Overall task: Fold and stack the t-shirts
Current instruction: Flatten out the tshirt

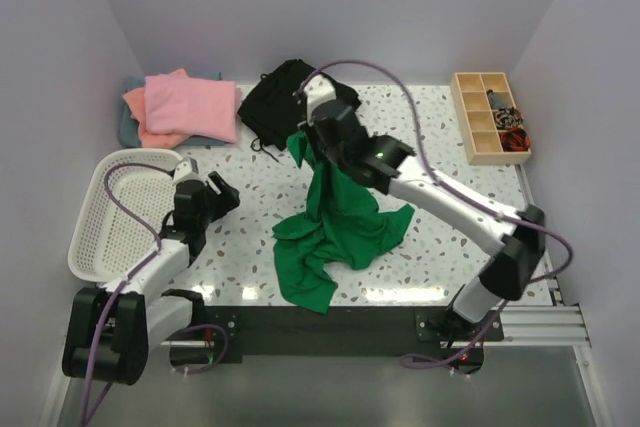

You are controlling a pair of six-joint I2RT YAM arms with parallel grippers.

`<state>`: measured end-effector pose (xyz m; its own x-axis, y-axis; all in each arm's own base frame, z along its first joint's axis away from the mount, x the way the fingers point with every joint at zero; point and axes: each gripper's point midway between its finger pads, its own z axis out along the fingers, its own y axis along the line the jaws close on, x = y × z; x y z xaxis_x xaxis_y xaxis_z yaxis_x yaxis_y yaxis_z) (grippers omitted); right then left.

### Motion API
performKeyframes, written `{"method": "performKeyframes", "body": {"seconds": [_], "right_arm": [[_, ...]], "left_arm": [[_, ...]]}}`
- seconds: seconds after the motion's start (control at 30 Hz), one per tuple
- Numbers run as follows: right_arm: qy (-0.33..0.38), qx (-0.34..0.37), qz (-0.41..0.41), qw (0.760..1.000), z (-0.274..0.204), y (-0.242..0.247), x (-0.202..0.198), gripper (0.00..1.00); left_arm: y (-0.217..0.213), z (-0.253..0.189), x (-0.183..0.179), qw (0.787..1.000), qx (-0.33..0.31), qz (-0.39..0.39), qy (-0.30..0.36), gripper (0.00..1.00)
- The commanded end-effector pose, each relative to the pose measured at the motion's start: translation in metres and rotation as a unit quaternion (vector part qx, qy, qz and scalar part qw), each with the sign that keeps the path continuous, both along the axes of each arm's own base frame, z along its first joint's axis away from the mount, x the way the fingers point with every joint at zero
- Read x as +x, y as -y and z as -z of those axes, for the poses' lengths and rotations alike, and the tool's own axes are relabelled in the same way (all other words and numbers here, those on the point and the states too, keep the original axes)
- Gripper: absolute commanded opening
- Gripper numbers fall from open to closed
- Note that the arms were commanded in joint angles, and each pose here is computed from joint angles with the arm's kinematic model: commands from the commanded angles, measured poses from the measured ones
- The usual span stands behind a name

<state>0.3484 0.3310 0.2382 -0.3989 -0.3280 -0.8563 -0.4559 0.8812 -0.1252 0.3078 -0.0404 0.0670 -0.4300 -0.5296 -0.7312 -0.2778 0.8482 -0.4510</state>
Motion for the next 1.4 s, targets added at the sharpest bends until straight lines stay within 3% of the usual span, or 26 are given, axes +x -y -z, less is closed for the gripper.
{"method": "performKeyframes", "body": {"seconds": [0.0,0.27,0.53,0.57,0.63,0.67,0.73,0.77,0.83,0.9,1.0,1.07,1.1,1.13,1.27,1.3,1.33,1.37], "right_arm": [[0.074,0.104,-0.046,0.991,-0.139,0.019,-0.038,0.0],[0.137,0.216,-0.154,0.954,-0.281,0.033,-0.096,0.0],[0.155,0.267,-0.269,0.912,-0.341,0.015,-0.134,0.0],[0.152,0.259,-0.262,0.917,-0.333,0.016,-0.131,0.0],[0.161,0.252,-0.225,0.927,-0.328,0.039,-0.131,0.0],[0.142,0.219,-0.178,0.949,-0.288,0.042,-0.112,0.0],[0.142,0.197,-0.113,0.963,-0.256,0.064,-0.1,0.0],[0.156,0.169,-0.012,0.973,-0.226,0.106,-0.087,0.0],[0.142,0.121,0.083,0.979,-0.17,0.143,-0.079,0.0],[0.164,0.116,0.192,0.961,-0.158,0.198,-0.084,0.0],[0.155,0.088,0.28,0.943,-0.115,0.241,-0.091,0.0],[0.137,0.058,0.306,0.94,-0.083,0.255,-0.097,0.0],[0.129,0.078,0.317,0.936,-0.075,0.257,-0.1,0.0],[0.112,0.062,0.317,0.94,-0.051,0.258,-0.103,0.02],[0.067,0.057,0.323,0.942,-0.001,0.252,-0.108,0.31],[0.06,0.057,0.328,0.941,0.007,0.251,-0.108,0.55],[0.05,0.034,0.331,0.942,0.021,0.252,-0.109,0.98],[0.045,0.029,0.336,0.94,0.025,0.253,-0.109,0.99]], "left_arm": [[0.01,-0.005,0.007,0.999,-0.012,0.022,0.024,0.74],[0.009,-0.004,0.009,1.0,-0.016,0.017,0.02,0.74],[0.008,-0.005,0.008,1.0,-0.015,0.013,0.02,0.74],[0.007,-0.005,0.009,1.0,-0.014,0.011,0.019,0.74],[0.007,-0.005,0.009,1.0,-0.011,0.012,0.018,0.74],[0.005,-0.004,0.008,1.0,-0.006,0.01,0.014,0.74],[0.003,-0.004,0.007,1.0,-0.004,0.006,0.015,0.74],[0.004,-0.004,0.007,1.0,-0.003,0.007,0.018,0.75],[0.004,-0.002,0.006,1.0,-0.004,0.009,0.017,0.75],[0.006,-0.002,0.006,1.0,-0.006,0.014,0.017,0.75],[0.011,-0.003,0.009,0.999,-0.012,0.025,0.021,0.75],[0.016,-0.003,0.01,0.999,-0.019,0.037,0.025,0.74],[0.017,-0.002,0.01,0.999,-0.02,0.042,0.025,0.73],[0.02,-0.006,0.011,0.998,-0.02,0.051,0.033,0.73],[0.031,-0.01,0.013,0.995,-0.021,0.091,0.039,0.73],[0.034,-0.014,0.017,0.994,-0.02,0.1,0.044,0.73],[0.038,-0.016,0.018,0.992,-0.021,0.116,0.044,0.73],[0.04,-0.016,0.019,0.992,-0.022,0.121,0.041,0.73]]}}
